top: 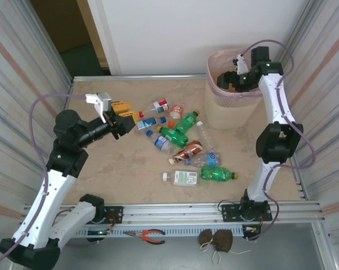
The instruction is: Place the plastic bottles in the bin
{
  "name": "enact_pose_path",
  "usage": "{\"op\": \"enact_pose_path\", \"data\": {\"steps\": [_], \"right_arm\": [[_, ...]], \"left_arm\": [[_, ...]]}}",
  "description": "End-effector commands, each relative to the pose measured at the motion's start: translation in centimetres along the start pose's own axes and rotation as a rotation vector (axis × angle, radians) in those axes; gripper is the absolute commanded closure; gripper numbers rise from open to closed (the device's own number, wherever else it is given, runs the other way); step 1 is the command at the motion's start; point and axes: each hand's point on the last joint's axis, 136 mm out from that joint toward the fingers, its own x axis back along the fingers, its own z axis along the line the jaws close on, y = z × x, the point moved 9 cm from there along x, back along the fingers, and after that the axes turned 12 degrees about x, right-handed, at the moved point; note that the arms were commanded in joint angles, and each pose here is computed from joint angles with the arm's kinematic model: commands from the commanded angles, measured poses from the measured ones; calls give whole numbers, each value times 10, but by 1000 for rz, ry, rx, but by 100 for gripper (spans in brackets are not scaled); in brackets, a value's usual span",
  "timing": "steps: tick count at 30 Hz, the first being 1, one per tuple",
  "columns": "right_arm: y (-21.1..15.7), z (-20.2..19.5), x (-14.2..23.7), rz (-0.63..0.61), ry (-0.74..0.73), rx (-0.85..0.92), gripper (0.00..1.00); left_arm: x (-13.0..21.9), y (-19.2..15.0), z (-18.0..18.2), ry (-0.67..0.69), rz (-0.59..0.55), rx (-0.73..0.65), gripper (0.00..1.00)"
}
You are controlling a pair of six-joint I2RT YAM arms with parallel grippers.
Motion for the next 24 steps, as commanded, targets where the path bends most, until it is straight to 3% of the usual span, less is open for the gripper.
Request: {"op": "enact_pose_path", "data": {"steps": [1,13,24], "right_arm": [[10,18,41,-87,-59,31,20],[9,55,126,-265,-256,119,19],[-16,94,181,-398,-272,171,18]], "left_arm": [[-3,-3,6,52,41,-13,45],[-32,-26,51,234,261,21,49],[-73,-59,114,387,662,35,46]]}}
